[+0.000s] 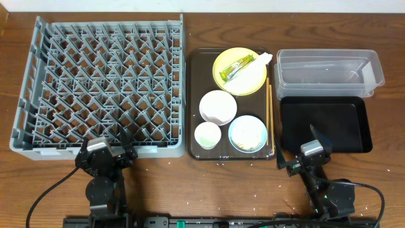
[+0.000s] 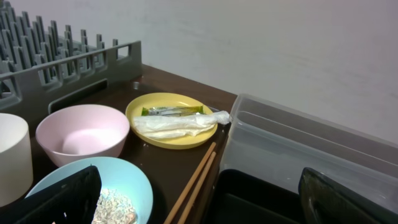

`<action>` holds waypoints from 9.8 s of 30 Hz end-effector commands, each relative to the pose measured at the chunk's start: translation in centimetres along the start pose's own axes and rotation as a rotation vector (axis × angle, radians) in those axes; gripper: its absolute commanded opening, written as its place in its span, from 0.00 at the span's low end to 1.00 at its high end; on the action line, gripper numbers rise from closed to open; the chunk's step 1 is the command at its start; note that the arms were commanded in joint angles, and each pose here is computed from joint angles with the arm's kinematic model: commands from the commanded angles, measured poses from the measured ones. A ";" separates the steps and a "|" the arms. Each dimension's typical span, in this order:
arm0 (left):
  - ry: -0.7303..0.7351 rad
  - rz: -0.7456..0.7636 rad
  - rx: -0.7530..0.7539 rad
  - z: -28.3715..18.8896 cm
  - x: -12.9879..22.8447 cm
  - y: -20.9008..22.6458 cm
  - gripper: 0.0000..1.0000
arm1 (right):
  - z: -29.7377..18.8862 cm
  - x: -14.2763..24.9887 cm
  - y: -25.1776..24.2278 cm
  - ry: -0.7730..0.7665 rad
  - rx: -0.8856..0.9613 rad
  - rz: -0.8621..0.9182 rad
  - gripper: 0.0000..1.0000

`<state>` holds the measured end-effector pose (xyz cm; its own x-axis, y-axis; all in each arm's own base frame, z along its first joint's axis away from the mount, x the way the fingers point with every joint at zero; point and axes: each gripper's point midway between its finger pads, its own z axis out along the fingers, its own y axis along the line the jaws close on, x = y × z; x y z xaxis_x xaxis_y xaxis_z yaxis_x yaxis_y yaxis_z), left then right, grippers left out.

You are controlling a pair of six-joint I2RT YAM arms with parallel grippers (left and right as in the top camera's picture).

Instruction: Sort waste into correct bins and load items into the dishwasher

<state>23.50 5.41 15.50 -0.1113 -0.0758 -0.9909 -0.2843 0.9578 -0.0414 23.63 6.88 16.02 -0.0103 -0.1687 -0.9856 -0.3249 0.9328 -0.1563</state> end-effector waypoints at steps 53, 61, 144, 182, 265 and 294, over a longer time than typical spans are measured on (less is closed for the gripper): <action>0.031 0.012 -0.009 0.3 1.5 0.2 0.95 | -0.1 -0.7 -0.7 -0.034 0.028 -0.026 0.99; -0.003 0.004 -0.006 0.1 0.2 0.1 0.95 | -0.6 -3.6 -0.6 -0.104 0.007 0.080 0.99; -0.013 0.000 -0.006 0.1 -0.1 0.1 0.95 | 26.2 -7.1 -6.6 0.694 0.482 0.852 0.02; -0.013 0.000 -0.006 0.1 -0.1 0.1 0.95 | 12.0 1.2 10.0 1.369 -0.107 0.467 0.70; -0.013 0.000 -0.006 0.1 -0.1 0.1 0.95 | 7.3 -1.7 10.0 1.088 -0.375 0.193 0.01; -0.013 0.000 -0.006 0.1 -0.1 0.1 0.95 | 5.4 2.0 -7.9 0.369 -0.659 1.396 0.01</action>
<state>23.56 5.42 15.72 -0.0990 -0.0743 -0.9923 -0.2841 0.9578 -0.0434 31.20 1.89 13.94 -0.8330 0.4331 -0.3443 -0.2387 0.2802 0.9298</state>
